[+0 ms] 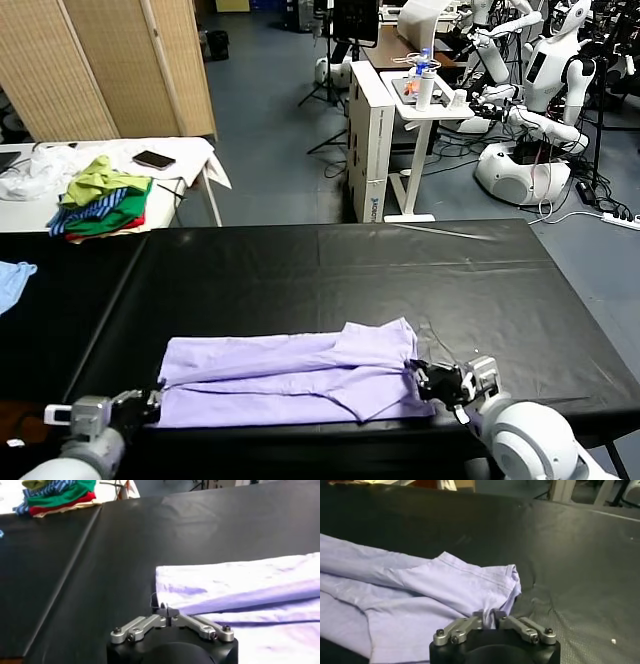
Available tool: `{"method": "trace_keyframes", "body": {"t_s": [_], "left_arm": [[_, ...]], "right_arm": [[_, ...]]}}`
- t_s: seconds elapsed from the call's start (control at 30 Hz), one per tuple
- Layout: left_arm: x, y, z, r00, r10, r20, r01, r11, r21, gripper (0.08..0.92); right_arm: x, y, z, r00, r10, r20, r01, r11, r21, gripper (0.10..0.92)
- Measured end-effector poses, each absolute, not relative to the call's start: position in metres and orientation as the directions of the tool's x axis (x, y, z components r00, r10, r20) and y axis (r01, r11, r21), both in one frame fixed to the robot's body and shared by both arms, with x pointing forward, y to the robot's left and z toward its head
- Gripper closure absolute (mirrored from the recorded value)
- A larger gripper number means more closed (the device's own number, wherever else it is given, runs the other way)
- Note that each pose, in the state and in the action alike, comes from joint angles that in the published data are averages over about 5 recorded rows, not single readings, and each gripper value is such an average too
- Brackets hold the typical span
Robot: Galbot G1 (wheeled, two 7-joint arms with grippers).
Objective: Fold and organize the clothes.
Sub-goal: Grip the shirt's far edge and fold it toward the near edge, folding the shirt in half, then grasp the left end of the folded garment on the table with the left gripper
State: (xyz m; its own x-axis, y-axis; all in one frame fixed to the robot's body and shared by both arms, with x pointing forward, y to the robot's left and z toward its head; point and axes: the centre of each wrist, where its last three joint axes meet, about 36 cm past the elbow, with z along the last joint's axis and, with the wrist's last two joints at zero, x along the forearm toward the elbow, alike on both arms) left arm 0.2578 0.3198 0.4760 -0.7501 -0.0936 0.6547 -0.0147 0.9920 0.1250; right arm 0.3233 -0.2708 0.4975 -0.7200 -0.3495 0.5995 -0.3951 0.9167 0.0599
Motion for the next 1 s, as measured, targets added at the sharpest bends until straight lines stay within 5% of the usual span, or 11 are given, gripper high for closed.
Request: {"method": "trace_keyframes", "body": {"t_s": [0.13,0.23,0.53,0.83,1.0], "left_arm": [[0.253,0.319,0.486,-0.755,-0.088,0.65,-0.015,0.993,0.118,0.203],[0.255,0.319,0.491,-0.773,-0.078,0.63,-0.013,0.994,0.107,0.111],[0.289,0.33,0.485,-0.869,-0.028,0.494,-0.014,0.999,0.033,0.093],[0.327,0.333,0.46,-0.865,0.006,0.501,-0.023,0.998,-0.051,0.093],[0.338,0.337,0.45,-0.855,0.006,0.519,-0.028,0.998,-0.057,0.093]], "right_arm": [[0.329,-0.273,0.505,-0.751,-0.334,0.57,-0.366,0.929,0.062,0.128],[0.34,-0.274,0.502,-0.784,-0.299,0.543,-0.319,0.946,0.06,0.117],[0.387,-0.27,0.471,-0.838,-0.205,0.506,-0.184,0.979,0.091,0.115],[0.412,-0.258,0.448,-0.824,-0.203,0.528,-0.165,0.979,0.119,0.124],[0.415,-0.255,0.441,-0.815,-0.207,0.541,-0.163,0.978,0.128,0.219]]}}
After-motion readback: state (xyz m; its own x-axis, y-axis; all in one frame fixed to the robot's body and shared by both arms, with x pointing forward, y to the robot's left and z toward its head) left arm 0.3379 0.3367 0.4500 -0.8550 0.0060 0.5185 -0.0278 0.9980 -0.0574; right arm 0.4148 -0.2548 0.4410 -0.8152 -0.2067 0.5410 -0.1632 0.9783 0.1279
